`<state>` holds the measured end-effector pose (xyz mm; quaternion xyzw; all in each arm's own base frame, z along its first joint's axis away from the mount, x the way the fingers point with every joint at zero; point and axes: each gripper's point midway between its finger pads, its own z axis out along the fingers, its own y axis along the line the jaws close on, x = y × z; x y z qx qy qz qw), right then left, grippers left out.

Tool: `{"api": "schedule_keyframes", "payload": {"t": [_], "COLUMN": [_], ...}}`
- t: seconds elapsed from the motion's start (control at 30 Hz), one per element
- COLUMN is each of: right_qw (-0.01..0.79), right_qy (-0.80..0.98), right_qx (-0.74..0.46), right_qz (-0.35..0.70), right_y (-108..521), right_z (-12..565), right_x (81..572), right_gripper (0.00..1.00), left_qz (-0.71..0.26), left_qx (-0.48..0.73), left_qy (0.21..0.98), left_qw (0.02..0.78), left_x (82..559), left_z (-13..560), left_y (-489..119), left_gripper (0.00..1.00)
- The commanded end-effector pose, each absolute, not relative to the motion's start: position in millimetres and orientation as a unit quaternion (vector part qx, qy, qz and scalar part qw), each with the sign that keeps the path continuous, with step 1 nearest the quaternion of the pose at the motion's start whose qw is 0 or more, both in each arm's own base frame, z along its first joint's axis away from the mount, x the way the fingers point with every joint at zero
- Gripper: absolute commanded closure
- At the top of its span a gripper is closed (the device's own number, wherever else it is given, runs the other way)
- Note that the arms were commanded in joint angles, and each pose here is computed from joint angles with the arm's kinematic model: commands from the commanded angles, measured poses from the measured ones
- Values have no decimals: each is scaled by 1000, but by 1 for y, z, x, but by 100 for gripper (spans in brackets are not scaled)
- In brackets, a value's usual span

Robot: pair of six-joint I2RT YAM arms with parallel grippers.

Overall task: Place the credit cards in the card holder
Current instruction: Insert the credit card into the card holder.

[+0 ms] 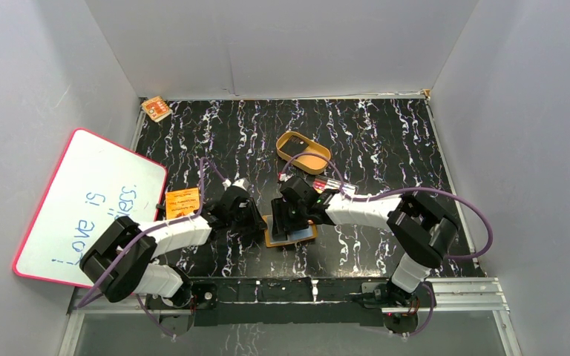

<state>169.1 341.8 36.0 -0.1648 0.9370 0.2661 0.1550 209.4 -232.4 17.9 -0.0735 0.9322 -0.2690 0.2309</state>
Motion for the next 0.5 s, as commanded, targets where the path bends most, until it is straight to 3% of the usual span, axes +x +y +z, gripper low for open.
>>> {"api": "schedule_keyframes", "payload": {"t": [0.0,0.47], "right_qw": [198,242], "right_qy": [910,924], "right_qx": [-184,-122], "right_qz": [316,269], "right_y": [369,344], "right_z": [67,80], "right_x": [179,193], "right_gripper": [40,35], "left_qz": [-218,-195], "left_qx": [-66,-74], "left_qy": [954,953], "left_qw": [194,219], "left_x": [193,192], "left_z": [-5,9], "left_y": [-215,-198], "left_gripper": [84,80]}}
